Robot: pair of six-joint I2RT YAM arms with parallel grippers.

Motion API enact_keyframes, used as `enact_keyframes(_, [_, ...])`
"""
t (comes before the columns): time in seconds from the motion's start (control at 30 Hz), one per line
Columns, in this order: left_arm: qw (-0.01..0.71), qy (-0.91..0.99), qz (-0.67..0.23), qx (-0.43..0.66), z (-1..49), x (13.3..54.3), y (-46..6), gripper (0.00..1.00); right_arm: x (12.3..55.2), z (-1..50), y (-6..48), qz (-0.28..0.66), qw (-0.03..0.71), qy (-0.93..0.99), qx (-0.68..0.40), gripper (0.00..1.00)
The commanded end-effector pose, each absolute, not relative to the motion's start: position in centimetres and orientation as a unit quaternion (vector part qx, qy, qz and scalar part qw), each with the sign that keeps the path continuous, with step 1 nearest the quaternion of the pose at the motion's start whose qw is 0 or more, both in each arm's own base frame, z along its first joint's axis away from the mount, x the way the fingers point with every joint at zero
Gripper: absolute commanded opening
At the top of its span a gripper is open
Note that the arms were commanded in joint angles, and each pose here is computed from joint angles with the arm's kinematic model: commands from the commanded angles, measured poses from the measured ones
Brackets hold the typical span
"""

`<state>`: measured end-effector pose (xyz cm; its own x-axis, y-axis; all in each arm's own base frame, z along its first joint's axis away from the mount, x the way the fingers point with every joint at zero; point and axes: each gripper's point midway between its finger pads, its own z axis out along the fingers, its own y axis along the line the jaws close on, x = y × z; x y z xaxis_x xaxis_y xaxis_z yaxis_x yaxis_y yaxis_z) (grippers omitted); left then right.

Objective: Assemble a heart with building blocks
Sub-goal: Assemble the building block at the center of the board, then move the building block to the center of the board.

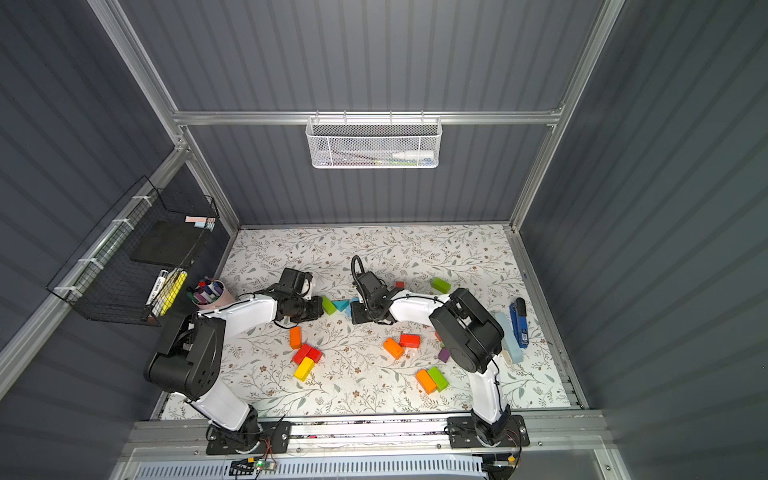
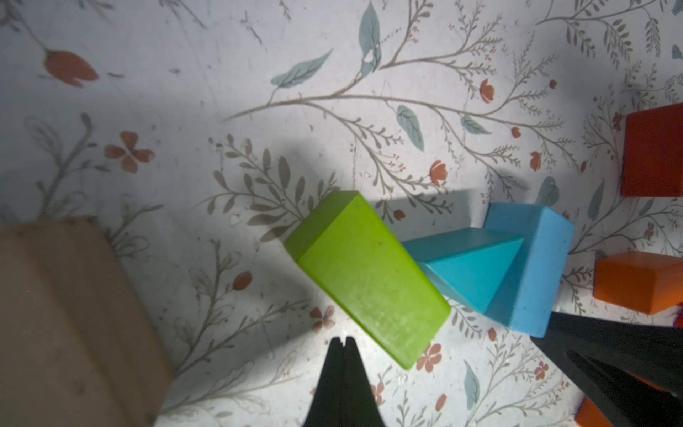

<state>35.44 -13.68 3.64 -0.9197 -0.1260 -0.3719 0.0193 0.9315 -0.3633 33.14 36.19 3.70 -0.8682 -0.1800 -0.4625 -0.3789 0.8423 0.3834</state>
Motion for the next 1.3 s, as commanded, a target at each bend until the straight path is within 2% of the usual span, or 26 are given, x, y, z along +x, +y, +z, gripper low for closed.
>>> enact_keyframes(0.0, [0.200, 0.962, -0.186, -0.027, 3.7, 36.2, -14.1, 0.02, 34.1, 3.8, 36.8, 0.244, 0.217, 0.935, -0.138, 0.00])
enact_keyframes(0.33, [0.204, 0.962, -0.181, -0.025, 3.9, 36.6, -14.1, 0.02, 35.0, 3.7, 36.8, 0.243, 0.221, 0.935, -0.131, 0.00])
enact_keyframes(0.77, [0.206, 0.961, -0.184, -0.024, 3.9, 37.0, -14.3, 0.02, 31.9, 5.2, 37.8, 0.298, 0.195, 0.918, -0.177, 0.00])
enact_keyframes(1.27, [0.209, 0.961, -0.180, -0.015, 6.1, 35.8, -13.9, 0.03, 33.2, 5.3, 39.8, 0.294, 0.199, 0.916, -0.184, 0.00])
